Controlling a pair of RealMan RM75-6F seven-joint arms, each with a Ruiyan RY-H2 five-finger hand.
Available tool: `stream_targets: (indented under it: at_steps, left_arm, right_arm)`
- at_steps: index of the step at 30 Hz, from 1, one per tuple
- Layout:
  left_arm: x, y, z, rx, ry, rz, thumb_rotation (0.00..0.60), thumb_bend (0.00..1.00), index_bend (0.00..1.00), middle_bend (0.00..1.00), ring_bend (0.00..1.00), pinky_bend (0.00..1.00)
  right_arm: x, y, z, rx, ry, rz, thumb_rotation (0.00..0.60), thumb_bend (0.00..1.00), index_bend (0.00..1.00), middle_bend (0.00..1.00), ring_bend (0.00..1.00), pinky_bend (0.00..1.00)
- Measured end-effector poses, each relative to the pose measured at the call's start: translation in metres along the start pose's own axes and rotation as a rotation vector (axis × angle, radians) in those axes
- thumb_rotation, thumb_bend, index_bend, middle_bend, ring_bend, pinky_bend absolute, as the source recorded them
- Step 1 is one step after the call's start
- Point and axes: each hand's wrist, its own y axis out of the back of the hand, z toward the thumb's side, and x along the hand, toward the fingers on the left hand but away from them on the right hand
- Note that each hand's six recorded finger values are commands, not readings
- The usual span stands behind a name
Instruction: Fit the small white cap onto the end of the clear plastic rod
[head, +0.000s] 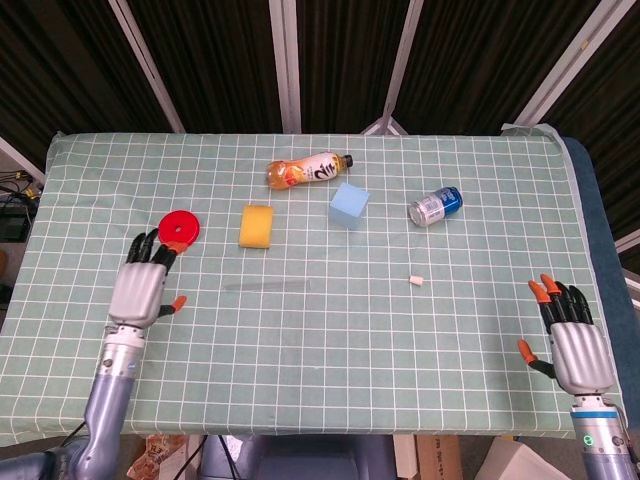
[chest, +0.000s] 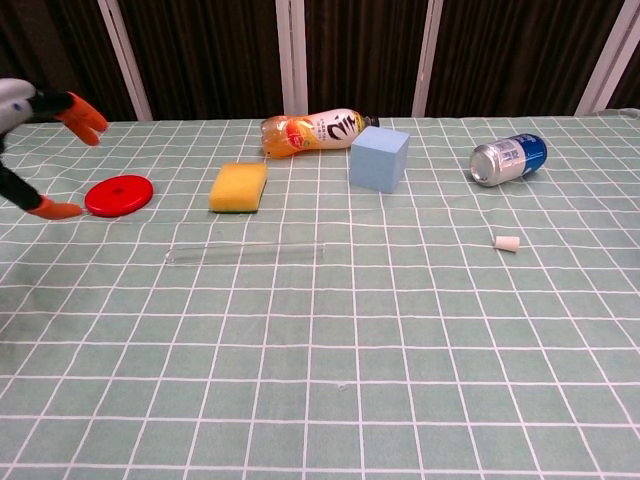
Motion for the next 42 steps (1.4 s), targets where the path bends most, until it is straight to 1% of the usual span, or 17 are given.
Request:
stream_targets:
  at_steps: [3,6,7,10,13,16,19,22,28,35,42]
  left_arm:
    - [0.018,-0.014,0.018,0.033,-0.001,-0.026,0.600,0.30,0.32,0.33,0.04,0.00]
    - [0.032,-0.031,0.033,0.065,0.005,-0.062,0.600,0.30,0.33,0.34,0.05,0.00]
    - [0.036,-0.039,0.040,0.077,0.007,-0.083,0.600,0.30,0.34,0.35,0.05,0.00]
    - [0.044,-0.060,0.060,0.103,0.006,-0.130,0.600,0.30,0.36,0.38,0.06,0.00]
    - [0.049,-0.073,0.076,0.116,0.006,-0.153,0.600,0.30,0.38,0.41,0.08,0.00]
    - [0.052,-0.081,0.087,0.124,0.006,-0.165,0.600,0.30,0.40,0.42,0.08,0.00]
    - [0.052,-0.085,0.093,0.124,0.002,-0.169,0.600,0.31,0.41,0.42,0.08,0.00]
    - [0.052,-0.087,0.098,0.122,-0.003,-0.170,0.600,0.35,0.42,0.43,0.08,0.00]
    - [0.053,-0.090,0.099,0.126,-0.002,-0.173,0.600,0.39,0.43,0.44,0.09,0.00]
    - [0.054,-0.094,0.101,0.128,-0.009,-0.186,0.600,0.39,0.44,0.44,0.09,0.00]
    - [0.052,-0.100,0.105,0.134,-0.012,-0.202,0.600,0.42,0.45,0.46,0.10,0.00]
  right_arm:
    - [0.000,0.000,0.000,-0.008,-0.003,-0.002,0.600,0.35,0.00,0.00,0.00,0.00]
    - [0.000,0.000,-0.001,-0.012,-0.004,-0.001,0.600,0.35,0.00,0.00,0.00,0.00]
    - [0.000,0.001,-0.001,-0.015,-0.004,-0.002,0.600,0.35,0.00,0.00,0.00,0.00]
    - [0.000,0.002,-0.001,-0.020,-0.006,-0.003,0.600,0.35,0.00,0.00,0.00,0.00]
    - [0.000,0.003,-0.002,-0.024,-0.006,-0.005,0.600,0.35,0.00,0.00,0.00,0.00]
    - [0.000,0.004,-0.003,-0.028,-0.006,-0.009,0.600,0.35,0.00,0.00,0.00,0.00]
    - [0.001,0.005,-0.003,-0.031,-0.007,-0.011,0.600,0.35,0.00,0.00,0.00,0.00]
    - [0.001,0.006,-0.004,-0.036,-0.010,-0.015,0.600,0.35,0.00,0.00,0.00,0.00]
    - [0.001,0.007,-0.005,-0.039,-0.013,-0.018,0.600,0.35,0.00,0.00,0.00,0.00]
    - [0.001,0.006,-0.005,-0.043,-0.015,-0.016,0.600,0.35,0.00,0.00,0.00,0.00]
    - [0.001,0.007,-0.005,-0.048,-0.018,-0.018,0.600,0.35,0.00,0.00,0.00,0.00]
